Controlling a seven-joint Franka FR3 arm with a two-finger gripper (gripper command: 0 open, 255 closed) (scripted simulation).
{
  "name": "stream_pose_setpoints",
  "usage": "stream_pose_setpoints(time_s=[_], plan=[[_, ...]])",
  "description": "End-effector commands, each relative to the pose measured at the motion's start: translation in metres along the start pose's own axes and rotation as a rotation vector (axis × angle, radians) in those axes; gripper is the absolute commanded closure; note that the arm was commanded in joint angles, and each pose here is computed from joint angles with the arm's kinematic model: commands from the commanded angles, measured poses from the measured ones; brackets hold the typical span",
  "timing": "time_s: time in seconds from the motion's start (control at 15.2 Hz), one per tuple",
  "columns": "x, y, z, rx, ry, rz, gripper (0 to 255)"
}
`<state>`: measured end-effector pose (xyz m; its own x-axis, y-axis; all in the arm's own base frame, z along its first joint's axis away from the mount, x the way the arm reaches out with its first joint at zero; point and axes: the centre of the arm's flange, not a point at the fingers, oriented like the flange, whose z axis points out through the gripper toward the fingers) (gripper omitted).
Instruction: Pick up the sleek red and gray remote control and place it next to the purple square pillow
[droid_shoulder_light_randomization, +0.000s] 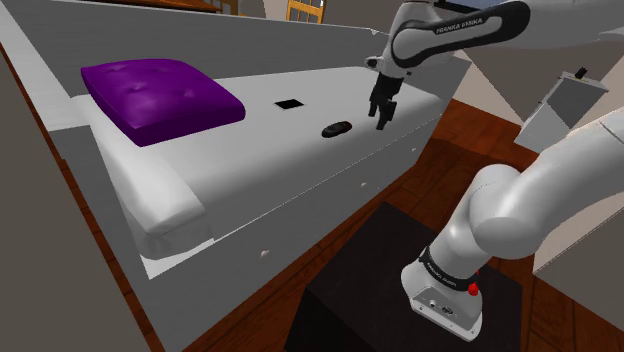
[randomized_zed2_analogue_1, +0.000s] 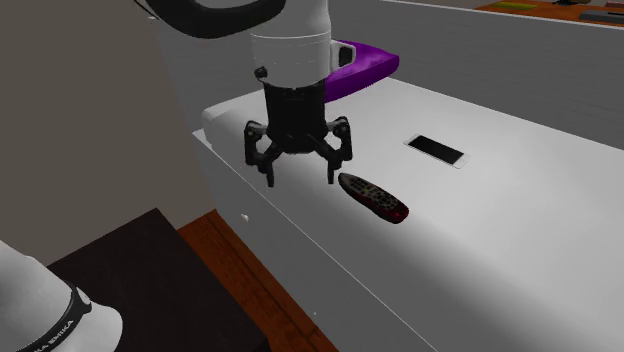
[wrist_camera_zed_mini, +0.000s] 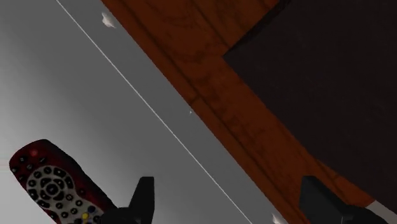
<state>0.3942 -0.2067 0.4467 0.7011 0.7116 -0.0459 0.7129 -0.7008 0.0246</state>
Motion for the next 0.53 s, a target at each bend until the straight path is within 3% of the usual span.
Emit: stream_pose_setpoints(time_s=[0.0, 0.46], plan=[[0.004, 0.024, 0.013, -0.009, 0.008, -0.084, 0], [0.033, 0.099, 0.05, -0.027, 0.04, -0.355, 0]])
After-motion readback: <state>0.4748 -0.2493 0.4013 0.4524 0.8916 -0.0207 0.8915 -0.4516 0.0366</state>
